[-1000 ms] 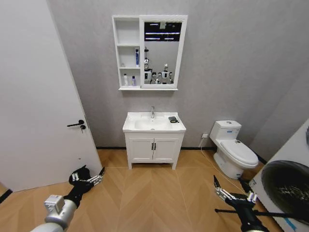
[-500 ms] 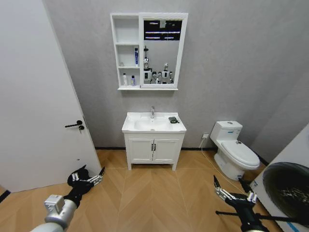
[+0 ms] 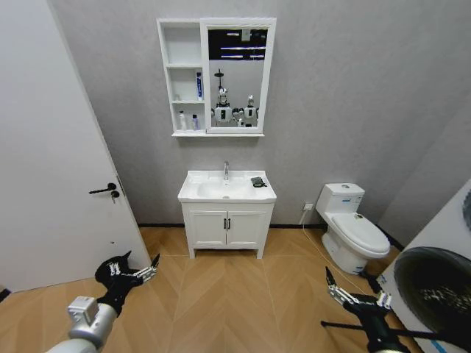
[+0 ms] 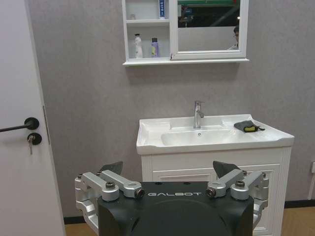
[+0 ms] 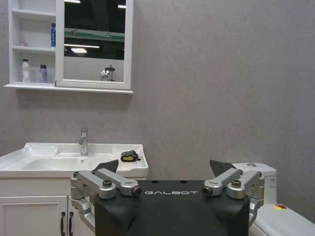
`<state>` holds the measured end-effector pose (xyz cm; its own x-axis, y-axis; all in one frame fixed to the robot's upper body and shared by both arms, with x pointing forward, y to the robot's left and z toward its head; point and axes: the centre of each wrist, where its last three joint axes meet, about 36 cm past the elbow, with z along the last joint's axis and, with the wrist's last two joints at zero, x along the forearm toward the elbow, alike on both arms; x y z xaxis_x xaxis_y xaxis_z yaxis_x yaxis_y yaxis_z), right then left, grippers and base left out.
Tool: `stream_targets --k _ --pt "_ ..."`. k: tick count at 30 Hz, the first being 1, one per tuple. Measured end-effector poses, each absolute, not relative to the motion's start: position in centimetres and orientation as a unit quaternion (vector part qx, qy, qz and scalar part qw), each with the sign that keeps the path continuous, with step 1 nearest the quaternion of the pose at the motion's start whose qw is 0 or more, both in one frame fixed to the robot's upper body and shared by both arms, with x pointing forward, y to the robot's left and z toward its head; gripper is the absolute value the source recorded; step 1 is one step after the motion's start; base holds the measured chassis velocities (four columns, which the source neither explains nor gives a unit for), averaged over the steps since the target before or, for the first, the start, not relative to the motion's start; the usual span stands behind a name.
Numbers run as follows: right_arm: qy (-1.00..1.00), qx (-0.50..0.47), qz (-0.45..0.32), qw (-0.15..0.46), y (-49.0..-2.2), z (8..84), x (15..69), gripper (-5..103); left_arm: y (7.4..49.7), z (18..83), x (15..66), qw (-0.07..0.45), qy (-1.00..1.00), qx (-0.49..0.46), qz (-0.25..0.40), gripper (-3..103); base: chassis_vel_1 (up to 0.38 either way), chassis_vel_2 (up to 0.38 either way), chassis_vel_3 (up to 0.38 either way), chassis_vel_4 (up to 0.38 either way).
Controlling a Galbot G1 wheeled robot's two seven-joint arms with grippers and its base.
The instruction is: Move facial cleanser and shampoo from washbasin to cabinet, then wipe washbasin with towel.
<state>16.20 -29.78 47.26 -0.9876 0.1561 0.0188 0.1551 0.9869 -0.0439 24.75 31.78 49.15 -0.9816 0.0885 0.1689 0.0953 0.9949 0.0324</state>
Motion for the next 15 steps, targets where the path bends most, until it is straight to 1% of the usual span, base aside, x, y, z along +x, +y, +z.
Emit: stream_targets --k 3,15 --pt "-0.997 -0.078 0.021 0.011 -29.77 47.26 16.20 100 31.78 49.15 24.75 0.084 -0.995 -0.046 -0.020 100 0.060 0.038 -0.050 -0.039" --pt "-0.997 -0.078 0.021 0.011 -29.78 47.26 16.20 100 31.78 49.15 24.75 0.084 -0.995 -0.046 -0.020 100 0.000 0.000 0.000 0.000"
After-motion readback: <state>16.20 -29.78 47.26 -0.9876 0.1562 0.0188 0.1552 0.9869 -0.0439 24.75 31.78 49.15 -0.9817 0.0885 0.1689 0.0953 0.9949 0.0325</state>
